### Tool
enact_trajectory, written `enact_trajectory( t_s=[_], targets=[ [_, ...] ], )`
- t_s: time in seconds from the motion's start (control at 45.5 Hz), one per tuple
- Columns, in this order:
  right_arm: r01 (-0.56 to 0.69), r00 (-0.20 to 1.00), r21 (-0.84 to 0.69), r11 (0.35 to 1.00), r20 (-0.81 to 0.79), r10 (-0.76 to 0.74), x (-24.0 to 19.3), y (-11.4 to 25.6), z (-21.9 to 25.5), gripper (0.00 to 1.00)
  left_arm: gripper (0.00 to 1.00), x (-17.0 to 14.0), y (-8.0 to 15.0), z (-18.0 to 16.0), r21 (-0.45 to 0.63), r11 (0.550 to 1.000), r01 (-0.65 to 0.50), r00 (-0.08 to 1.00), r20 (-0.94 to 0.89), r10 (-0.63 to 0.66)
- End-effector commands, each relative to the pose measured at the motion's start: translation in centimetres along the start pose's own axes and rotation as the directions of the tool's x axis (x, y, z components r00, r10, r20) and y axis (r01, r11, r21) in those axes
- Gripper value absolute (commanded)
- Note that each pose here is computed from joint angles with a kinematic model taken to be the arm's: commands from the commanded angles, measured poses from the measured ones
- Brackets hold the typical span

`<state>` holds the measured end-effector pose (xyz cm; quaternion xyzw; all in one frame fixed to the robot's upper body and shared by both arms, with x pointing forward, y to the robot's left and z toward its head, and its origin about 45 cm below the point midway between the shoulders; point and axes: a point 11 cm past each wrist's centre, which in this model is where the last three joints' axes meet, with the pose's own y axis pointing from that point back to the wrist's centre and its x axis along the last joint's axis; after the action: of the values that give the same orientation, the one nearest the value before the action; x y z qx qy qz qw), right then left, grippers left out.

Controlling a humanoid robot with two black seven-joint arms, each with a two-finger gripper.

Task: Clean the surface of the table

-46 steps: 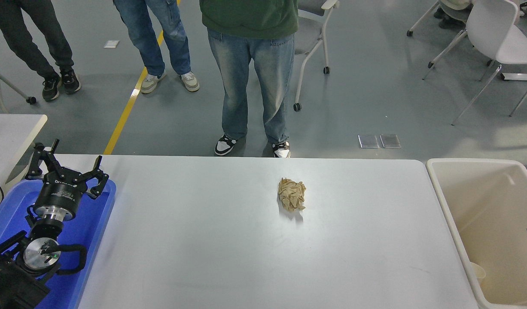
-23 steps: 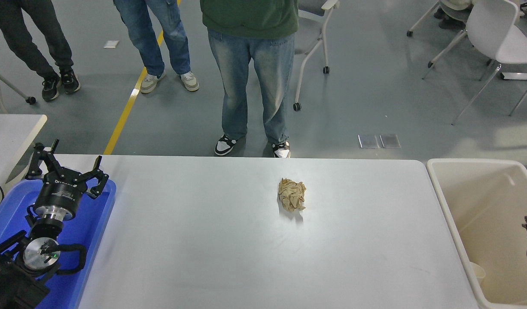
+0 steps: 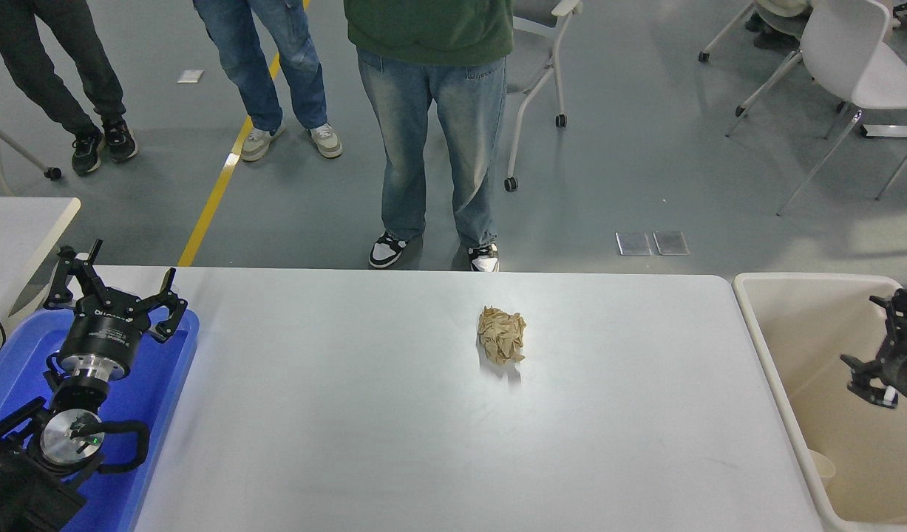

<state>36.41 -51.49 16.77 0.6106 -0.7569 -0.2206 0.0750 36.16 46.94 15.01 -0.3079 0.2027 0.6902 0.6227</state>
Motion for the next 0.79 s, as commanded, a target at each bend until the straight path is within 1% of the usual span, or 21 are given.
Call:
enact_trajectory(
  t_s=[0.0, 0.088, 0.242, 0.352, 0.505, 0.637, 0.769],
  targets=[
    [0.177, 0.975, 0.141, 0.974, 0.113, -0.193, -5.5, 0.5, -2.0, 1.00, 1.00, 0.0, 0.0, 0.0, 0.000, 1.000, 0.000, 1.000, 0.000, 0.000],
    [0.207, 0.959, 0.224, 0.952, 0.145, -0.243, -7.6, 0.3, -2.0, 1.00, 1.00, 0.0, 0.0, 0.1, 0.000, 1.000, 0.000, 1.000, 0.001, 0.000],
    [0.247, 0.927, 0.258, 0.934, 0.218, -0.305, -11.5, -0.5, 0.4, 1.00, 1.00, 0.0, 0.0, 0.1, 0.000, 1.000, 0.000, 1.000, 0.001, 0.000],
    [0.255, 0.916, 0.301, 0.919, 0.229, -0.329, -13.6, -0.8, 1.6, 1.00, 1.00, 0.0, -0.1, 0.1, 0.001, 1.000, 0.002, 1.000, 0.002, -0.002],
    [0.226, 0.917, 0.339, 0.913, 0.241, -0.316, -14.1, -1.1, 2.8, 1.00, 1.00, -0.1, -0.1, 0.0, 0.001, 1.000, 0.002, 1.000, 0.001, -0.002],
    [0.189, 0.923, 0.357, 0.915, 0.253, -0.289, -13.6, -1.2, 3.3, 1.00, 1.00, 0.0, -0.1, 0.1, 0.001, 1.000, 0.002, 1.000, 0.002, -0.002],
    [0.193, 0.919, 0.353, 0.915, 0.261, -0.295, -14.1, -1.2, 3.7, 1.00, 1.00, 0.0, -0.1, 0.1, 0.001, 1.000, 0.002, 1.000, 0.002, -0.002]
  ],
)
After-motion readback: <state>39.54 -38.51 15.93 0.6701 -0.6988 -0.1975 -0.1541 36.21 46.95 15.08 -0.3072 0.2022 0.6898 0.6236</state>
